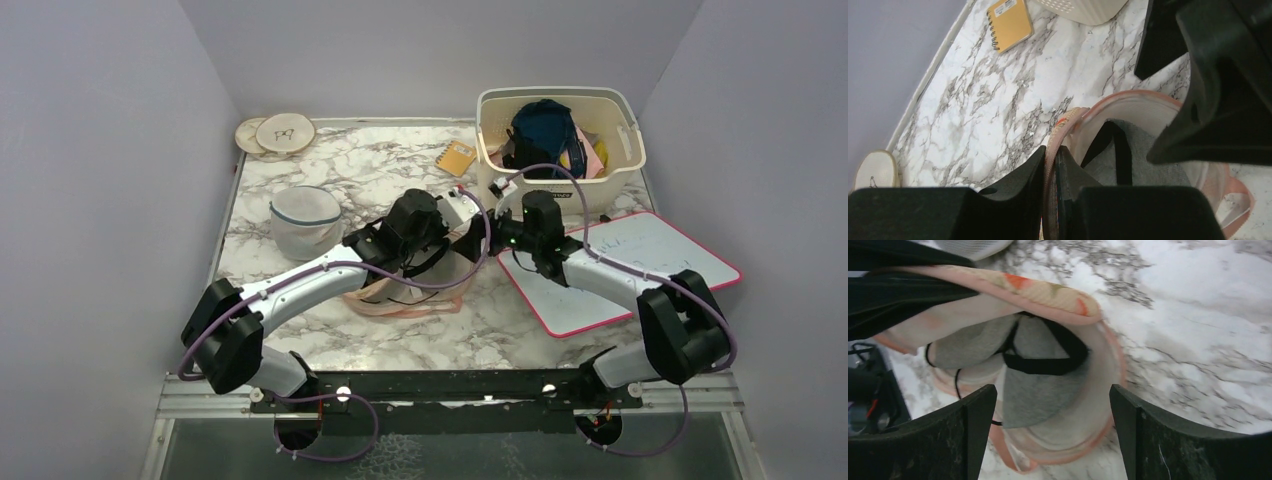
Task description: Unzip the laundry bag and remove the bra
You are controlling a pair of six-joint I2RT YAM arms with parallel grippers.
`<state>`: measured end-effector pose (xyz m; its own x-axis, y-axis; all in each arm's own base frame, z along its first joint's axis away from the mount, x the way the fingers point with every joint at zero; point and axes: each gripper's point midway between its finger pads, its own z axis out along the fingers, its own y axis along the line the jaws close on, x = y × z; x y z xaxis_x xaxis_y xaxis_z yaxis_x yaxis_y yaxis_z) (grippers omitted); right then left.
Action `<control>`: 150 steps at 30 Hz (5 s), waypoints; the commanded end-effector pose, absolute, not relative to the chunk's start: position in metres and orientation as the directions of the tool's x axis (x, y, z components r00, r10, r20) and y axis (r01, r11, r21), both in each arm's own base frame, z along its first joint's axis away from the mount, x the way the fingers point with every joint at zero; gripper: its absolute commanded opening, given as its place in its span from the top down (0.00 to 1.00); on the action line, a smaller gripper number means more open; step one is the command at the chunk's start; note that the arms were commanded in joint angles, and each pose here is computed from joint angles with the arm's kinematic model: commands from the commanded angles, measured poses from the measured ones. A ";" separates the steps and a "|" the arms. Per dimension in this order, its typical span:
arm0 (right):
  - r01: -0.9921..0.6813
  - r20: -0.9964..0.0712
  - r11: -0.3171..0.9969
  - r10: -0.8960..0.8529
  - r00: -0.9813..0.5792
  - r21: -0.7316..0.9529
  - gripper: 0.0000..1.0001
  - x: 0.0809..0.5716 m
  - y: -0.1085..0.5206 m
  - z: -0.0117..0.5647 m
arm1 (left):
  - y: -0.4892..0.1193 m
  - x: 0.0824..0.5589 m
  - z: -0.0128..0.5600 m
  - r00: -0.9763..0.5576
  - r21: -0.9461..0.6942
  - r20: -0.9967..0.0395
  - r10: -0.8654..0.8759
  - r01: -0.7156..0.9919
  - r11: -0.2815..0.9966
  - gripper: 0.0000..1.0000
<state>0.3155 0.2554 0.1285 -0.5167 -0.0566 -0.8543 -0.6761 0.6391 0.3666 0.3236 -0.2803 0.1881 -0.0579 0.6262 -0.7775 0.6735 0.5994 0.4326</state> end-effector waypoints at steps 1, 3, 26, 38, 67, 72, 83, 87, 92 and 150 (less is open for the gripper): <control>-0.795 -0.887 0.442 0.005 -0.461 0.416 0.18 0.287 0.304 0.157 | -0.291 0.323 0.195 -0.066 0.376 -0.806 0.589 0.710 0.595 0.93; -0.777 -0.861 0.404 0.058 -0.505 0.483 0.20 0.278 0.320 0.153 | -0.292 0.323 0.198 -0.072 0.371 -0.804 0.590 0.715 0.592 0.93; -0.459 -0.533 0.279 0.542 -0.650 0.843 0.26 0.308 0.409 0.153 | -0.293 0.313 0.228 -0.053 0.304 -0.872 0.487 0.720 0.624 0.45; -0.443 -0.492 0.249 0.625 -0.606 0.861 0.26 0.347 0.430 0.172 | -0.239 0.301 0.309 0.130 0.305 -0.951 0.279 0.529 0.792 0.29; -0.645 -0.773 0.597 -0.064 -0.631 0.477 0.21 0.346 0.368 0.135 | -0.211 0.304 0.310 0.157 0.303 -0.952 0.261 0.410 0.860 0.30; -0.613 -0.728 0.628 -0.105 -0.678 0.480 0.21 0.313 0.341 0.119 | -0.211 0.307 0.307 0.148 0.315 -0.949 0.278 0.400 0.861 0.30; -0.497 -0.638 0.769 -0.154 -0.754 0.402 0.16 0.313 0.308 0.076 | -0.215 0.309 0.299 0.125 0.299 -0.954 0.272 0.408 0.862 0.30; -0.451 -0.602 0.798 -0.142 -0.786 0.400 0.11 0.316 0.298 0.059 | -0.213 0.310 0.299 0.123 0.304 -0.953 0.277 0.399 0.865 0.30; -0.402 -0.555 0.842 -0.153 -0.818 0.361 0.10 0.322 0.286 0.036 | -0.210 0.310 0.300 0.125 0.307 -0.952 0.280 0.389 0.868 0.30; -0.519 -0.714 0.710 -0.034 -0.699 0.475 0.99 0.323 0.287 0.136 | -0.213 0.320 0.283 0.080 0.331 -0.942 0.326 0.388 0.861 0.30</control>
<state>0.3258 0.2798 0.0941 -0.7566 -0.0337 -0.6531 -0.4344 0.7724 0.4633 0.3162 -0.2176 0.2750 0.0747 0.3404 -0.9373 0.4187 0.8423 0.3393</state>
